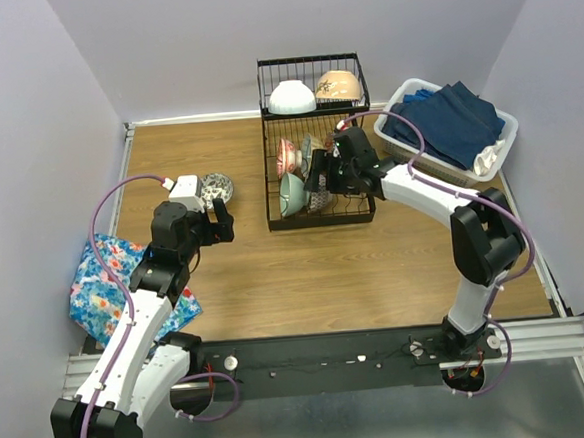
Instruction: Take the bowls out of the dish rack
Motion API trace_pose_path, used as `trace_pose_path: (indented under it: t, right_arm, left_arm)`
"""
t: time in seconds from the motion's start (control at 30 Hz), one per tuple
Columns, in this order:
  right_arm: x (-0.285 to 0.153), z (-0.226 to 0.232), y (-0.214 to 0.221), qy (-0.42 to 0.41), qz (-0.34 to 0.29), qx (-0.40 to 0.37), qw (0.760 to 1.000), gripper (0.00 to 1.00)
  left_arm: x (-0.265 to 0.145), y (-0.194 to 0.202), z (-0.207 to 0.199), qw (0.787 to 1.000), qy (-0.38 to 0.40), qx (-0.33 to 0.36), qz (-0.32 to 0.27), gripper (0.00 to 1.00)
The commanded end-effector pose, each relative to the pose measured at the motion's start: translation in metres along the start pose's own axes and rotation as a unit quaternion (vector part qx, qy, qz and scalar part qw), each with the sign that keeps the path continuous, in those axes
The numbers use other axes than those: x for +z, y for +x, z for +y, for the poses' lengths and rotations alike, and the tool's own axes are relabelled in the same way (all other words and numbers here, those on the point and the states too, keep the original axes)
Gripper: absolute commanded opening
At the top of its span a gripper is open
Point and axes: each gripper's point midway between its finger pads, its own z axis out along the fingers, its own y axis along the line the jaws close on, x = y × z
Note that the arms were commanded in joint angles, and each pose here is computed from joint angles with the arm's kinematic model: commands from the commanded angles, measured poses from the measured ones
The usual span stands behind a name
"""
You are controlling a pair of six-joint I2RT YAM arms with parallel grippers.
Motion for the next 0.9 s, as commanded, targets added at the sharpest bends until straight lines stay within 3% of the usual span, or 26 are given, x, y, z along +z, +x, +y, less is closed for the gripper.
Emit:
trace_pose_path:
  t: [0.0,0.33,0.63,0.8,0.87]
  right_arm:
    - [0.0121,0.0060,-0.0011,-0.008,0.003,-0.006,1.000,0.95]
    - [0.0170,-0.0015,0.0014,0.006,0.005,-0.020,1.000,0.89]
    - [0.0157,0.0021,-0.0030,0.002,0.010,-0.030,1.000,0.77]
    - [0.0139,0.0037,-0.0048,0.006,0.012,-0.033,0.999,0.63]
    - [0.0119,0.0062,-0.0064,0.007,0.011,-0.035,0.999,0.53]
  left_arm:
    - [-0.0006,-0.0027,0.0002,1.000,-0.002,0.007,-0.011,0.99]
    - [0.0011,-0.0009,-0.0015,1.000,0.001,0.008,-0.007,0.99]
    - [0.0018,0.0006,-0.0036,1.000,0.005,0.008,-0.004,0.99]
    - [0.0018,0.0007,-0.0039,1.000,0.005,0.009,-0.004,0.99]
    - [0.0020,0.0009,-0.0034,1.000,0.004,0.009,-0.005,0.99]
